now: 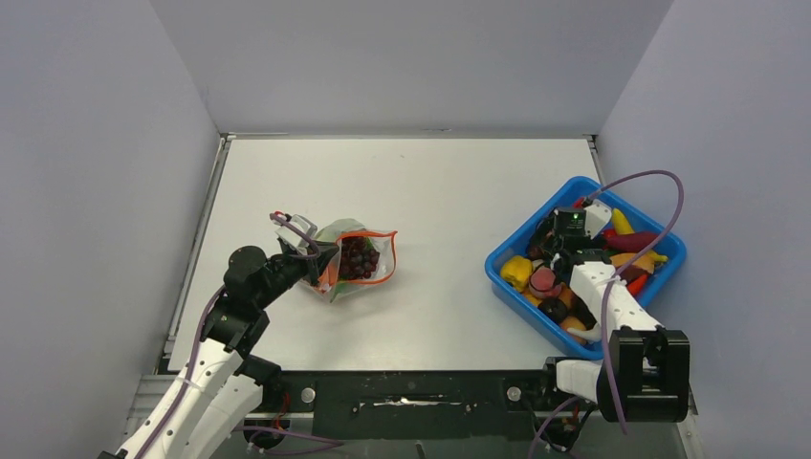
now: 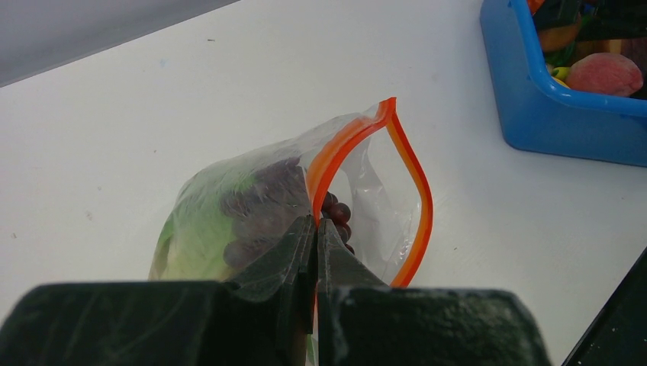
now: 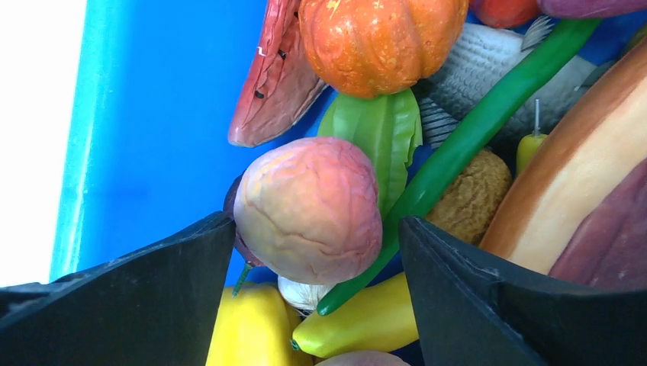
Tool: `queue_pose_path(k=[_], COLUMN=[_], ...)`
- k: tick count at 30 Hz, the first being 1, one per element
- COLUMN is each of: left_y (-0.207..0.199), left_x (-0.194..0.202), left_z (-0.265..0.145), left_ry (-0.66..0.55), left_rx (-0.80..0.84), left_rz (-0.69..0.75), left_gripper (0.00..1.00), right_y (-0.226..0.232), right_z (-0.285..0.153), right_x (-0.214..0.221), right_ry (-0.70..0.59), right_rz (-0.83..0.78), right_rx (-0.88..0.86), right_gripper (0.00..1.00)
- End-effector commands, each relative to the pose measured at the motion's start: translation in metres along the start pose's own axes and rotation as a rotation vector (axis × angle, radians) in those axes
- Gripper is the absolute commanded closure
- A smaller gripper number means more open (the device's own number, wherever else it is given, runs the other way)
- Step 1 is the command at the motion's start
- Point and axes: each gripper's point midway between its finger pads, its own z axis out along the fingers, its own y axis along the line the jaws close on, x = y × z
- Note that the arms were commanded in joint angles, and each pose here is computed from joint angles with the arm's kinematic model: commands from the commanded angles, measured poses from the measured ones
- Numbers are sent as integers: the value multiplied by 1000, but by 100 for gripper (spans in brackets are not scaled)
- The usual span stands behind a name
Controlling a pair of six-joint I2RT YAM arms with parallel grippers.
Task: Place the food in the zip-top bag and seal the zipper
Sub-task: Pick up the fake fruit from the bin.
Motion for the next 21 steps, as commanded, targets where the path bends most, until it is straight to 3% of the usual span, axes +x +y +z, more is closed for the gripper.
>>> queue_pose_path(k=[1,7,21], left_y=[-3,-3,-3], left_x=[-27,-26,-25], left_z=[0,0,0], left_ry=[-92,-90,-86], left_rx=[11,11,11], left_rz=[38,37,36], left_gripper=[100,100,100], right_y=[8,6,0], right_z=[5,3,-26], right_x=[-16,-16,-40], right_ry=[-63,-74,-142], right_rz=[35,28,16], right_rx=[-32,-33,-36], right_gripper=[24,36,41])
